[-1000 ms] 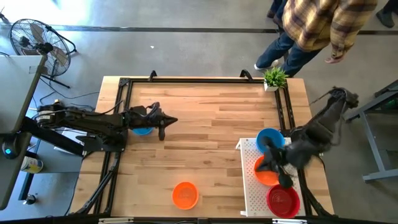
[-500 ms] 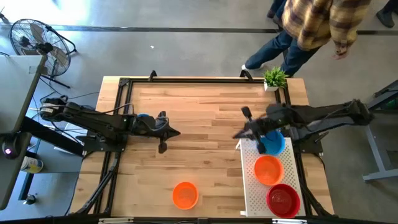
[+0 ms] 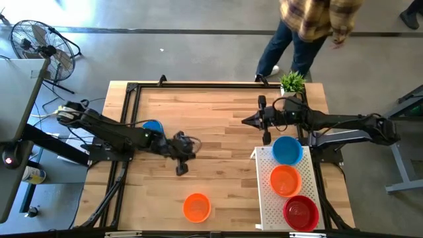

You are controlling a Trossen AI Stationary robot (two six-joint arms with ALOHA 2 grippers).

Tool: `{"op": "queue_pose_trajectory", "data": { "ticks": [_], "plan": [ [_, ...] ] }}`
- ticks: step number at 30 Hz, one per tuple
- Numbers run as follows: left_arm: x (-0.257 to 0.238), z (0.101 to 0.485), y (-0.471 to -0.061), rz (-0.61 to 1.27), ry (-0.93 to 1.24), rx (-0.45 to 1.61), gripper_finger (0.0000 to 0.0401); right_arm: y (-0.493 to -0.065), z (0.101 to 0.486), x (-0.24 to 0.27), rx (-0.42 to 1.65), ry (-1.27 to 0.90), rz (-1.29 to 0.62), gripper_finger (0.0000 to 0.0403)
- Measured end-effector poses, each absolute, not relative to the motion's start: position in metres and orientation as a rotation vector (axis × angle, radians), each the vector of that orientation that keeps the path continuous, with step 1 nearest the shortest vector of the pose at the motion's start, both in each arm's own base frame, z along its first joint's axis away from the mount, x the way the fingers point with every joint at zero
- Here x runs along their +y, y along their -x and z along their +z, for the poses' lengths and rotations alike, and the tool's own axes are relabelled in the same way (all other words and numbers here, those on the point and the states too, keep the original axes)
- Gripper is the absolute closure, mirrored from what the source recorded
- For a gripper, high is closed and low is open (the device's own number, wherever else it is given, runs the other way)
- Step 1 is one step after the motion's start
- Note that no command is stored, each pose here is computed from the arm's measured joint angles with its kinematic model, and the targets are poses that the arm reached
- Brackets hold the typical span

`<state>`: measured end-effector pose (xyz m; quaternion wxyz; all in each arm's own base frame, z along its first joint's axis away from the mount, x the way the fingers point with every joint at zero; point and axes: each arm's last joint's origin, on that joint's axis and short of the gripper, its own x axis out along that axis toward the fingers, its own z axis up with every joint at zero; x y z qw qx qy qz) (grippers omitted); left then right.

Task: Pick & Place Mini bowls
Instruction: Stack the orange bowl on top of the other orange bowl on the shelf

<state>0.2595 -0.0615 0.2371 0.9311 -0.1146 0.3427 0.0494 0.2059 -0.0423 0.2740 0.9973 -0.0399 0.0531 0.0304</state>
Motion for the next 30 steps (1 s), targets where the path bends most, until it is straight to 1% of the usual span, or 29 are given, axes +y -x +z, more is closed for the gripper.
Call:
{"op": "queue_pose_trajectory", "data": {
  "ticks": [7,11,15,19,25,30],
  "plan": [
    [-0.11,0.245,-0.281,-0.036,0.391,0.879,0.0293,-0.206,0.274,-0.042,0.1,0.119,0.063,0.0403],
    [-0.142,0.238,-0.29,-0.061,0.46,0.997,0.0265,-0.206,0.274,-0.042,0.102,0.128,0.064,0.0403],
    [-0.169,0.227,-0.296,-0.023,0.511,1.089,0.0257,-0.206,0.274,-0.042,0.107,0.127,0.065,0.0403],
    [-0.183,0.211,-0.301,0.051,0.573,1.145,0.0257,-0.206,0.273,-0.042,0.112,0.128,0.066,0.0403],
    [-0.189,0.194,-0.304,0.176,0.701,1.192,0.0257,-0.206,0.272,-0.042,0.126,0.129,0.068,0.0403],
    [-0.189,0.182,-0.303,0.281,0.745,1.241,0.0257,-0.205,0.27,-0.042,0.138,0.126,0.069,0.0403]
  ]
}}
